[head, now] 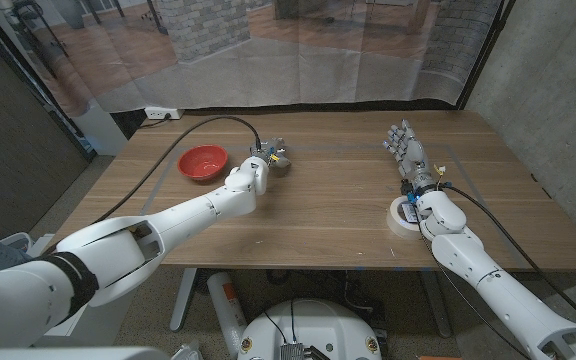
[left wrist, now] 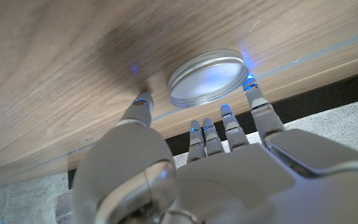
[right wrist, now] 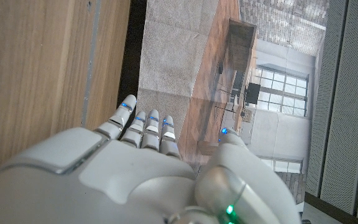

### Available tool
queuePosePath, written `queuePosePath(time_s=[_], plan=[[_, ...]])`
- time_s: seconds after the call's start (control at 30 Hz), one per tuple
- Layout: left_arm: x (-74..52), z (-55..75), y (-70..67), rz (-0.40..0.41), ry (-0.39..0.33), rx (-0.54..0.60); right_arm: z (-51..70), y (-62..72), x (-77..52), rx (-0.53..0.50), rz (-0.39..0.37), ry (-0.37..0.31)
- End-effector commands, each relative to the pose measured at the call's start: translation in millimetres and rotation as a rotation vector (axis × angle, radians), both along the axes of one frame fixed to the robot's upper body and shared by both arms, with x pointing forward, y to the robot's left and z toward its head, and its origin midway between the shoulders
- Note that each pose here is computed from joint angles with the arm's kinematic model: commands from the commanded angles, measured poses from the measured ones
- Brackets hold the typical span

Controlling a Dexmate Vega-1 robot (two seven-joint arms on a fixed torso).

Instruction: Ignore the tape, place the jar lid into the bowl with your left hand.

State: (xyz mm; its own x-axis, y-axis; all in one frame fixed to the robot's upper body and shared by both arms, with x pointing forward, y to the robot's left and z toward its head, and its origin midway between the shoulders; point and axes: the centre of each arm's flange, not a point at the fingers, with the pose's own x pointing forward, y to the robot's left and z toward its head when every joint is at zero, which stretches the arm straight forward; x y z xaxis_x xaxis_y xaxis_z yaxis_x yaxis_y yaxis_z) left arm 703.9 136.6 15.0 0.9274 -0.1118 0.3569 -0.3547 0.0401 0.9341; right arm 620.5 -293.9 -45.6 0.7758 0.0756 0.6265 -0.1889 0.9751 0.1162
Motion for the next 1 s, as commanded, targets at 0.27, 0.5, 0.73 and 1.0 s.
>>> queuePosePath(time_s=[0.27, 0.5, 0.73, 1.0], plan=[[0.3, -1.8, 2.5, 0.076, -0.008, 0.029, -0.3, 1.3, 8.8, 0.001, 0.009, 0.012], [2.7, -3.7, 2.4, 0.105, -0.008, 0.046, 0.0, 1.2, 12.9, 0.001, 0.014, 0.012], [4.2, -4.7, 0.8, 0.078, -0.033, 0.032, -0.2, 0.0, 15.5, 0.005, 0.015, 0.016], [4.1, -5.6, -0.7, 0.026, -0.057, -0.003, -0.4, -1.9, 15.6, 0.009, 0.01, 0.02]])
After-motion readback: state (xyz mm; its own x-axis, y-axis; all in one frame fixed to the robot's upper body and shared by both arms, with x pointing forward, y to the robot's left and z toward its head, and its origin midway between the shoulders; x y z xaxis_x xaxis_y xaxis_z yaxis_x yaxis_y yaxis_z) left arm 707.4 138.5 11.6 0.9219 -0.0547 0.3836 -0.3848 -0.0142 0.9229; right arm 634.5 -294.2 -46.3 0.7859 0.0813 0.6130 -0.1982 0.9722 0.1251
